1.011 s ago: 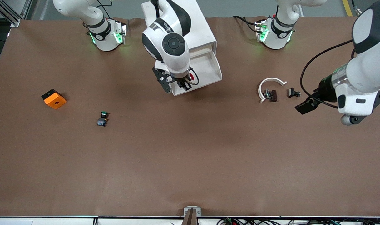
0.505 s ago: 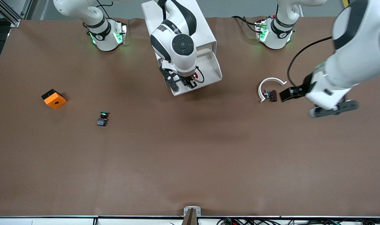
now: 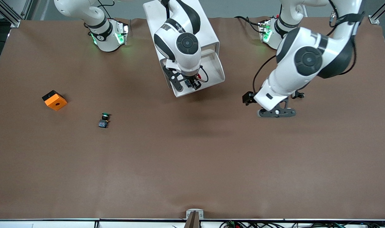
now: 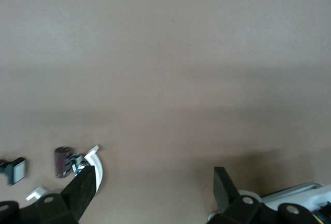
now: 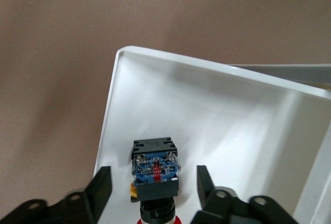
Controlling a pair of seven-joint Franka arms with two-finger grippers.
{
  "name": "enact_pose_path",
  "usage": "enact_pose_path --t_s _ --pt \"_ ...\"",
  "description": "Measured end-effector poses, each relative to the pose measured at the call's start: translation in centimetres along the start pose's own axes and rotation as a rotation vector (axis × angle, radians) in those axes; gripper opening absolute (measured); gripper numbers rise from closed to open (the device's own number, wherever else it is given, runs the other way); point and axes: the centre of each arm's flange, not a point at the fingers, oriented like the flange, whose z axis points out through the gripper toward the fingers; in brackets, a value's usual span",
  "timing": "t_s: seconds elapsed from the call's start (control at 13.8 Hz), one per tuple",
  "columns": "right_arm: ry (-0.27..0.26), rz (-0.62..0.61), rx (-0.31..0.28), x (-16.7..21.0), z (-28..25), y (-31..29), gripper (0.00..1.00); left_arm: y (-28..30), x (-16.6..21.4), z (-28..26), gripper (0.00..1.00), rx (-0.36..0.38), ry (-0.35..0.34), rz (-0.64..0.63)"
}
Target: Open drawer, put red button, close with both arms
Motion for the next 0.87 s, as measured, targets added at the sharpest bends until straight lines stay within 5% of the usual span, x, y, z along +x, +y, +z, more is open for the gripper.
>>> enact_pose_path --t_s 0.14,0.51,0.87 --pt "0.004 0.009 -0.019 0.6 -1.3 -0.1 1.0 1.5 -1.0 2.8 1.0 -0.025 0.031 0.025" --pt "-0.017 -0.077 -0.021 5.6 -10.5 0.8 1.0 6.6 -3.5 11.0 1.0 -0.088 0.005 -0.023" --pt "-0.052 -0.404 0.035 16.5 -21.6 6.1 1.0 13.2 -6.5 16.8 1.0 -0.137 0.001 -0.142"
